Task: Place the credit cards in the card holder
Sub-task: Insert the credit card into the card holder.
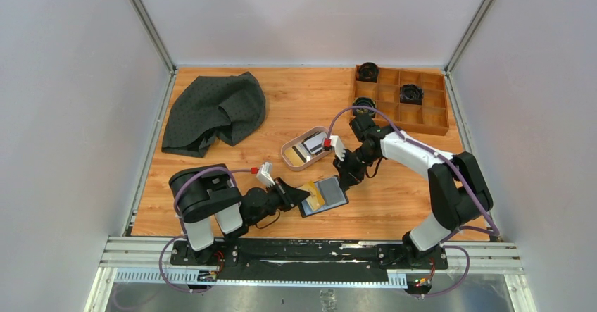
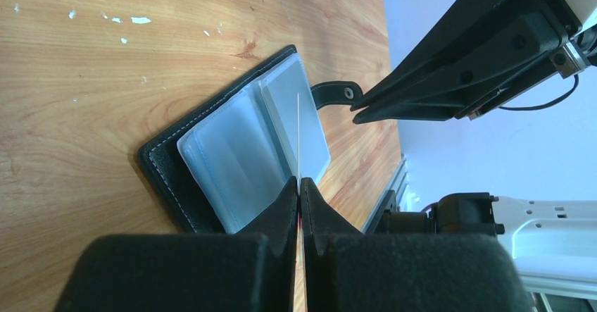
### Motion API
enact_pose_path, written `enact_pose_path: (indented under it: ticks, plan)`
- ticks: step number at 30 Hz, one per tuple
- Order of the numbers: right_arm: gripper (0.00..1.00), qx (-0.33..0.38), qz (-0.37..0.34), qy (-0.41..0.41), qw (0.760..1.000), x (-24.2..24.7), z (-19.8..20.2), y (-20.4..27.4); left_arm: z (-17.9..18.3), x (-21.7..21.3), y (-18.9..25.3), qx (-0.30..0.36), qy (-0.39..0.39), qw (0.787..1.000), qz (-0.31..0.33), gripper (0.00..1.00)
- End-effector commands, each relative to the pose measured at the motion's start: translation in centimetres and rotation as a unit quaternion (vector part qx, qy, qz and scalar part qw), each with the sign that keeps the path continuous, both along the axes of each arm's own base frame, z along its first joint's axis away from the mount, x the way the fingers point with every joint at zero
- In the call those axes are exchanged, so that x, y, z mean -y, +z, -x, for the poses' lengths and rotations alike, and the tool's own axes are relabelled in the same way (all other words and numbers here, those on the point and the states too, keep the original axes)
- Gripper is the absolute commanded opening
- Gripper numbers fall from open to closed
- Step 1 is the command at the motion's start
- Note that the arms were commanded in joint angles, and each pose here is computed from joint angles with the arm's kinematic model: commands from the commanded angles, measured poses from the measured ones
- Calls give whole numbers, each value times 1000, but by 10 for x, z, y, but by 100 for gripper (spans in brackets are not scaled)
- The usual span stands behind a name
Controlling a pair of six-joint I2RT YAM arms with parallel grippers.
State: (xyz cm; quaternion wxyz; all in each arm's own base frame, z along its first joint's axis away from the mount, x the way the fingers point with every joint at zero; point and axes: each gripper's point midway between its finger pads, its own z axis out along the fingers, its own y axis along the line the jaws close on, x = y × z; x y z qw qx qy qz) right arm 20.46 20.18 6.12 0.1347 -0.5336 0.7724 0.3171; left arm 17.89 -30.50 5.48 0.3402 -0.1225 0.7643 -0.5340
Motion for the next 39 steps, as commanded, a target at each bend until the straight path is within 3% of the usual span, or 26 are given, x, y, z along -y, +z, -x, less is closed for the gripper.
enact_pose_path:
  ticks: [1, 39]
  plan:
    - [13, -9, 10, -13, 1000, 5, -2, -3, -4, 4, 4, 10, 10, 1000, 8, 0]
    - [13, -10, 18, -15, 1000, 8, -2, -6, -5, -6, -25, -36, 36, 999, -13, 0]
